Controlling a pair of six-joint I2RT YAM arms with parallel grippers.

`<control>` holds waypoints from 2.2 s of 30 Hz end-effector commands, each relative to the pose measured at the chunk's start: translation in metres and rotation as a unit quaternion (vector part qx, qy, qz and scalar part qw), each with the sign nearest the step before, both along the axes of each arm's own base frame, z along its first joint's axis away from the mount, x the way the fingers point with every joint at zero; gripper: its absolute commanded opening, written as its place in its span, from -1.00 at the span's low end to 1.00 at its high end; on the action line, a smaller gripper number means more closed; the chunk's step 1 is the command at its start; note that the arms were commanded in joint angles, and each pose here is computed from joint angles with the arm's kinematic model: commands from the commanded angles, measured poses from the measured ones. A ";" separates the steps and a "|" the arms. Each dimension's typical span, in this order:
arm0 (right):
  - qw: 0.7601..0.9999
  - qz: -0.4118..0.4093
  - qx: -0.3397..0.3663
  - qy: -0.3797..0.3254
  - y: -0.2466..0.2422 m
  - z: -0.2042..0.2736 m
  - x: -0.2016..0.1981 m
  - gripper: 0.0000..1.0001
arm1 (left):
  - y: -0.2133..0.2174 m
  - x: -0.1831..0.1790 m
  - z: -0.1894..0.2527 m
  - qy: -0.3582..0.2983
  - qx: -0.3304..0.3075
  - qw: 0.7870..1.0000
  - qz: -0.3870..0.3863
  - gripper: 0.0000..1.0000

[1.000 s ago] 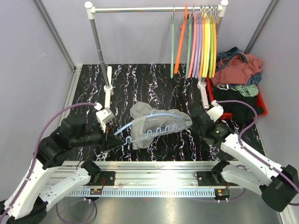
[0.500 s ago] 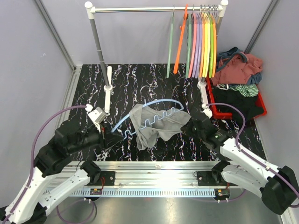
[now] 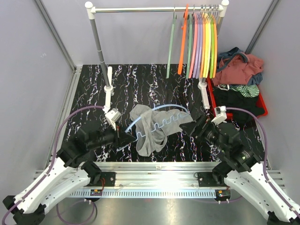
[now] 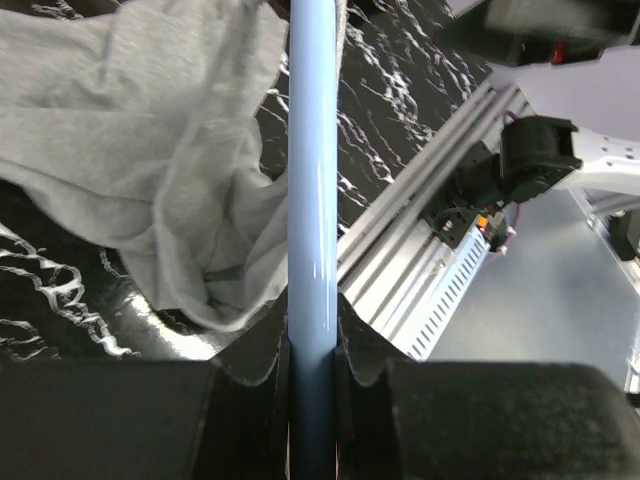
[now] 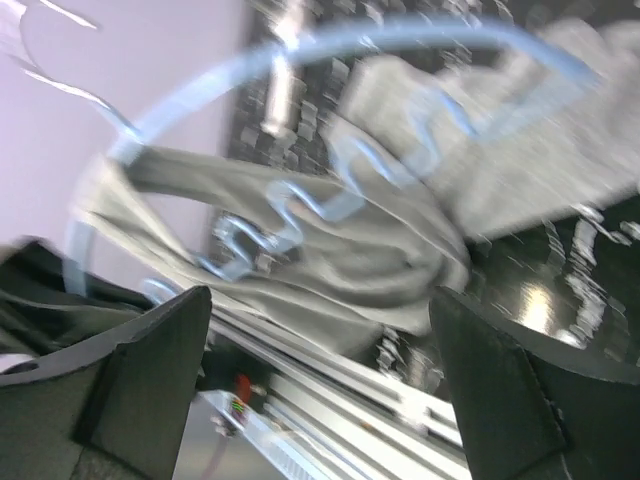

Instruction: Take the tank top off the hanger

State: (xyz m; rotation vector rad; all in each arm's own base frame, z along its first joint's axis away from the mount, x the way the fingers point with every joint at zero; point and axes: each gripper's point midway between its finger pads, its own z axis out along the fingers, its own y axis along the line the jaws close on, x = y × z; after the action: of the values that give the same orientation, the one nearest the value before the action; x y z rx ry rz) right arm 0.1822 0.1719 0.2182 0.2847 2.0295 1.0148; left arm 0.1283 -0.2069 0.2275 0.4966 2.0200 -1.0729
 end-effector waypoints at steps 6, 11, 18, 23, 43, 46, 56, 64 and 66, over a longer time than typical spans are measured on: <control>0.987 0.055 0.084 -0.121 0.041 0.074 0.028 0.86 | -0.031 -0.013 0.040 -0.059 -0.087 0.993 -0.061 -1.00; 0.984 0.066 0.127 -0.108 0.060 0.076 0.040 0.82 | -0.035 -0.012 0.039 -0.063 -0.093 0.992 -0.053 -1.00; 0.969 -0.037 0.217 -0.111 0.032 0.084 0.051 0.80 | -0.042 -0.017 0.031 -0.061 -0.098 0.992 -0.055 -1.00; 0.959 -0.070 0.269 -0.058 0.027 0.075 0.054 0.70 | -0.042 -0.014 0.034 -0.077 -0.109 0.990 -0.044 -1.00; 0.930 -0.134 0.341 0.022 0.018 0.067 0.064 -1.00 | -0.058 -0.019 0.001 -0.155 -0.032 0.985 -0.066 -0.83; 0.930 -0.154 0.333 0.018 0.008 0.061 0.063 -1.00 | -0.058 -0.018 -0.001 -0.161 -0.035 0.984 -0.063 0.06; 0.941 -0.189 0.273 -0.062 -0.014 0.079 0.068 -1.00 | -0.064 -0.005 0.024 -0.179 -0.069 0.981 -0.031 0.98; 0.961 -0.154 0.204 -0.107 -0.002 0.112 0.075 -1.00 | -0.122 0.020 0.054 -0.234 -0.050 0.969 -0.062 0.98; 0.961 -0.145 0.206 -0.113 0.000 0.118 0.072 -1.00 | -0.139 0.024 0.050 -0.235 -0.039 0.968 -0.078 0.98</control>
State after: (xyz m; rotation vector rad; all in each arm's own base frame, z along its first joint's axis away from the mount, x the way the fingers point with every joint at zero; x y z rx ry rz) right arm 0.2570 0.1759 0.2907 0.7184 1.6163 1.1872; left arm 0.1451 -0.3194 0.2356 0.7733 1.6968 -0.9667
